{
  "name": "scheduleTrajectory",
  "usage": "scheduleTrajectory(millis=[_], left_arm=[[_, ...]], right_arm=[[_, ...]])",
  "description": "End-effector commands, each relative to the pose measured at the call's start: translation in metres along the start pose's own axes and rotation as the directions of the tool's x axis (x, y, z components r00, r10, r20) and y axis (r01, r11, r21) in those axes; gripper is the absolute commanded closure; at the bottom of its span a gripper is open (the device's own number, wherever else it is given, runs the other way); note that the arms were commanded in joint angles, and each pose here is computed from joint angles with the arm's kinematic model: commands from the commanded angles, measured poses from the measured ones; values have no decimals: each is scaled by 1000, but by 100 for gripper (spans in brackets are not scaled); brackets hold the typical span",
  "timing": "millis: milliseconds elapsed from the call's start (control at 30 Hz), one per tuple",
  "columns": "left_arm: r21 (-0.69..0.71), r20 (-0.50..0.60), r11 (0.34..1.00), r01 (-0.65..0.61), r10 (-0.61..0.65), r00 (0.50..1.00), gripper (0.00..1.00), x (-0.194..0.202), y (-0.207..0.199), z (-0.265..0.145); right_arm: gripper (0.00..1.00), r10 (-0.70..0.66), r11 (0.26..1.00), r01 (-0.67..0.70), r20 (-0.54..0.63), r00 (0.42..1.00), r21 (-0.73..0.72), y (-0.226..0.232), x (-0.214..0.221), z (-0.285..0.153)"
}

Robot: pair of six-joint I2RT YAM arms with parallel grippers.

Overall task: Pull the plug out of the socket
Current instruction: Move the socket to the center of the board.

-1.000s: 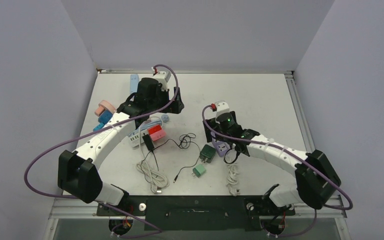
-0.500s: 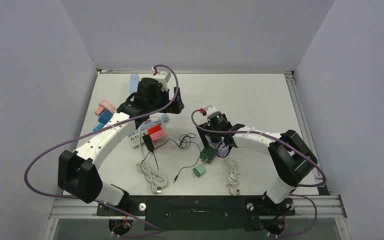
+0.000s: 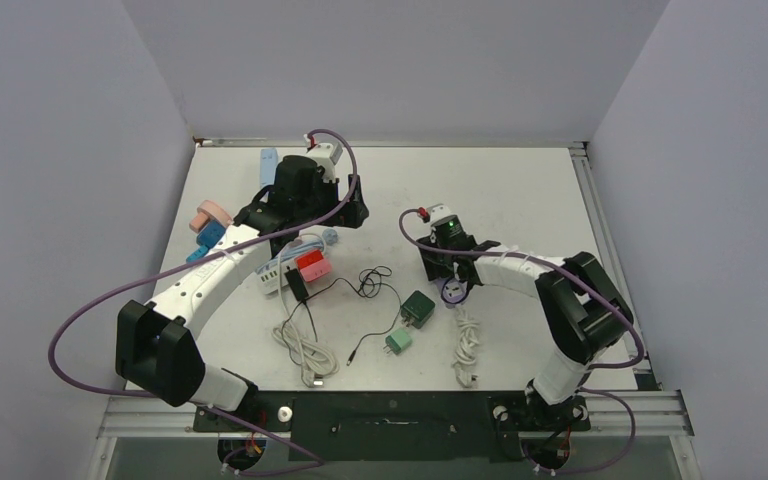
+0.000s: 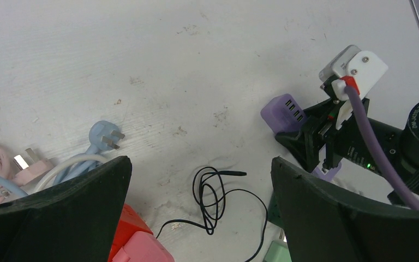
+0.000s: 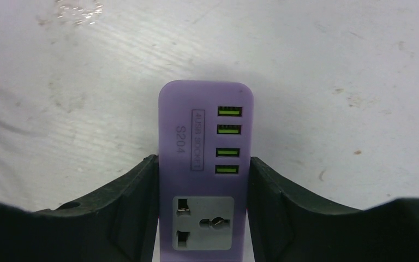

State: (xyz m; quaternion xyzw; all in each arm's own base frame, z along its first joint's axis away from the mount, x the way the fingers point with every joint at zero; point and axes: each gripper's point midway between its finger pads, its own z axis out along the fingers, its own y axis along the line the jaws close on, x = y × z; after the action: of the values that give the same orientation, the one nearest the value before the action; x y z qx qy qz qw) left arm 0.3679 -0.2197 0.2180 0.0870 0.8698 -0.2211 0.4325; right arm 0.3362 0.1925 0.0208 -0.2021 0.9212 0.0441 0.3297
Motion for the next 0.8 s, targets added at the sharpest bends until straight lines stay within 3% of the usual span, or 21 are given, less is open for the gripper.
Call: scheduleTrajectory(millis=[0,333,633,733,767], left_arm=[[-3,41,1000,-2,2,999,3,-11,2,-5],[18,52,1000,3,-4,999,3,-15,-2,-10],[22,89,1000,3,-5,996,2,-24,-2,-21],[23,101,1000,4,-6,995,3,-27,-2,-24],[21,103,1000,5,-7,995,3,-27,-1,-24]], right_arm=[[72,53,992,-59,56,997,111,-47,-14,-5],[75,263,917,-281,101,960,284,-170,-6,-5],[78,427,840,-429,83,900,332,-234,18,26],[74,451,821,-446,72,889,356,-243,26,31],[67,455,819,-448,70,888,360,-244,27,32]])
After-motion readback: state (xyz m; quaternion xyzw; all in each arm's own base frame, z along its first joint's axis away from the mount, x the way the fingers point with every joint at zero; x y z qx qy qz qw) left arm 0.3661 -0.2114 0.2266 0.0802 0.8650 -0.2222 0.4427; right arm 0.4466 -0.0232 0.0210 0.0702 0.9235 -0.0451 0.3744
